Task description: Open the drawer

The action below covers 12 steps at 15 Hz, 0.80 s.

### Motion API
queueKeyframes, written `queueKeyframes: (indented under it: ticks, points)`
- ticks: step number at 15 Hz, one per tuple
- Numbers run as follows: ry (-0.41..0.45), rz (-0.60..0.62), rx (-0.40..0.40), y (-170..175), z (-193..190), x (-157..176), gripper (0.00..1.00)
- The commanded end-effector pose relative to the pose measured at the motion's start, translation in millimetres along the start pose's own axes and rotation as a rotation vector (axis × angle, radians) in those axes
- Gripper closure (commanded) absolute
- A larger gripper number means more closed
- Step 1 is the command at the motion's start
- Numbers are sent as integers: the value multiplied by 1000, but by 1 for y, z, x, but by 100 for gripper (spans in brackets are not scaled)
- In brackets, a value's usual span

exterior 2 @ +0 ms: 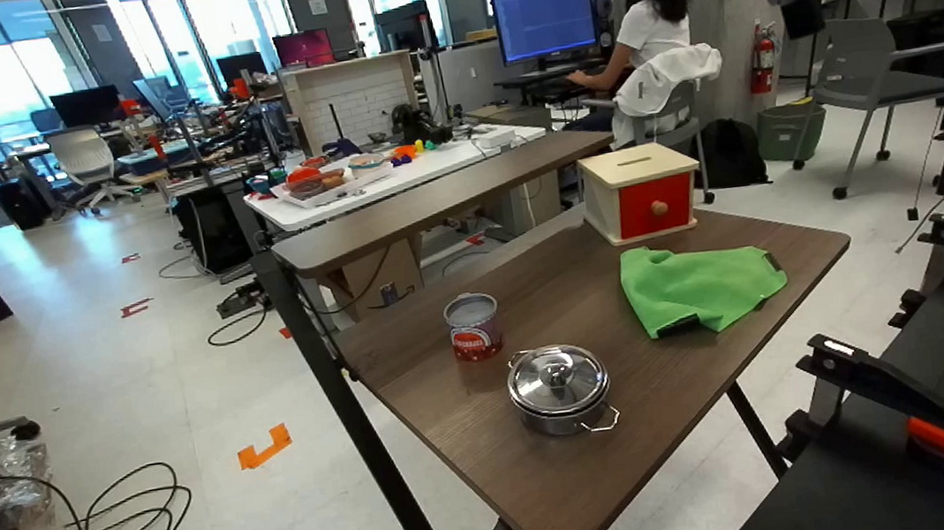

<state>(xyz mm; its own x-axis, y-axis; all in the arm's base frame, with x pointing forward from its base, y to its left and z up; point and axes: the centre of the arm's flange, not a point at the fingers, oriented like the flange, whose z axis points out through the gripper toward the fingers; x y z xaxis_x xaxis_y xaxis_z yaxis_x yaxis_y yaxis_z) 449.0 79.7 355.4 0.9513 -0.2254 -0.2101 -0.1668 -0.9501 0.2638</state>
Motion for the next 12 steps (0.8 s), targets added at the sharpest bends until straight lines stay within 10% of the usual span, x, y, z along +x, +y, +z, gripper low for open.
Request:
queueKeyframes:
  ticks: [1,12]
  points:
    - [45,77,7,5,25,51,0]
    - [214,261,235,51,63,189,0]
